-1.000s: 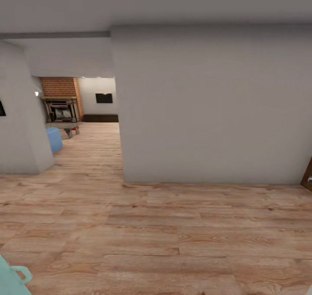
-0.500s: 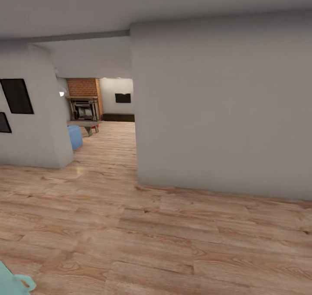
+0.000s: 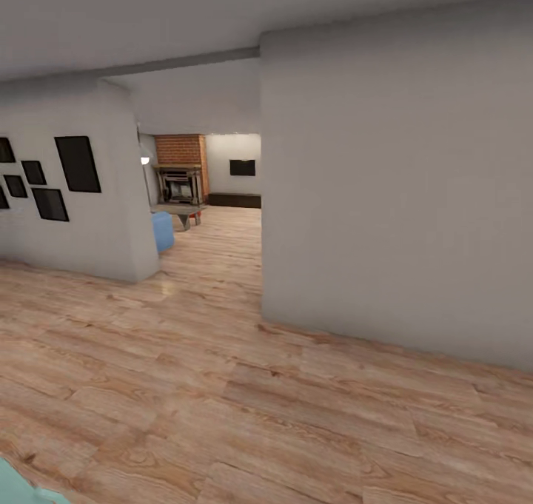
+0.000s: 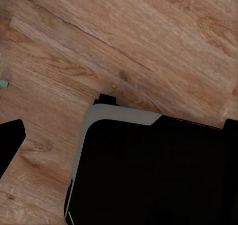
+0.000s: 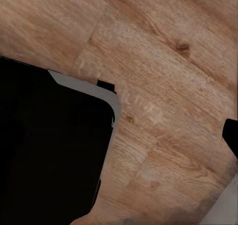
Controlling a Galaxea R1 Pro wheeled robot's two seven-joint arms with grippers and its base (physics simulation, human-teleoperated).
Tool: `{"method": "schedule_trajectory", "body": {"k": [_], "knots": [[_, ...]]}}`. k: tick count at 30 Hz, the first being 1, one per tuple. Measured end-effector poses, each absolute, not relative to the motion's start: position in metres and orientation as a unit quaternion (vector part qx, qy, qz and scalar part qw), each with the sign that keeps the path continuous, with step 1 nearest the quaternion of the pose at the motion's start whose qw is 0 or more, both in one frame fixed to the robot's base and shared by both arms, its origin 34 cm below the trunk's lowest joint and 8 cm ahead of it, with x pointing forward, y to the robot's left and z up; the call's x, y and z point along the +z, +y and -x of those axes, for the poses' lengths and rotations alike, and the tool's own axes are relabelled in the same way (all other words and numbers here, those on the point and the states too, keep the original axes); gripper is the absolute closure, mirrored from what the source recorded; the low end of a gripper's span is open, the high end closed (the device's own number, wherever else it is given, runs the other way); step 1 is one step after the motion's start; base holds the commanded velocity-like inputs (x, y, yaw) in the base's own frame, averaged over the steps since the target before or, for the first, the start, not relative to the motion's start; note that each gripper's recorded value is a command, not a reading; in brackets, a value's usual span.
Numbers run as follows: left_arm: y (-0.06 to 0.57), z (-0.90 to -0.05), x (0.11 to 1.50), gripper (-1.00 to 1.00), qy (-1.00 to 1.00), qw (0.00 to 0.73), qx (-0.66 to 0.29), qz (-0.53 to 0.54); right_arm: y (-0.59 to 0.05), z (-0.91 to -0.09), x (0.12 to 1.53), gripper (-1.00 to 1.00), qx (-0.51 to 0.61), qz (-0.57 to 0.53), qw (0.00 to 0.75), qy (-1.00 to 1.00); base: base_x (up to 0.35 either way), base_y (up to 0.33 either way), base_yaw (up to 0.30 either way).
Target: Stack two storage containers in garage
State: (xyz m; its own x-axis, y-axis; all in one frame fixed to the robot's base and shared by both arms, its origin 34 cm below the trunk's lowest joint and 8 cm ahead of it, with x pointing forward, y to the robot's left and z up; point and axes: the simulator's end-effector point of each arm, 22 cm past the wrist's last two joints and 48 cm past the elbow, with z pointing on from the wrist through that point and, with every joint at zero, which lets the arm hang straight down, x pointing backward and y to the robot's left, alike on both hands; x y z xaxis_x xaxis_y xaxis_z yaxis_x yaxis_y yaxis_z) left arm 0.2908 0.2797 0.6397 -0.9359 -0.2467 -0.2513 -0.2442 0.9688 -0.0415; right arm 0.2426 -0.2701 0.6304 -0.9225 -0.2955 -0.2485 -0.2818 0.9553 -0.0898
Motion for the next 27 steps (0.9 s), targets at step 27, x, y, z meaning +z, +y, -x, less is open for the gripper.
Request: {"method": "schedule_trajectory", "body": {"k": [27], "knots": [[0.2794,-0.2909,0.6397,-1.0,0.984,0.128,-0.005,0.125,-0.2713,-0.2436,0.6308,-1.0,-0.026,0.138,0.133,0.981,0.301,-0.127,0.118]]}}
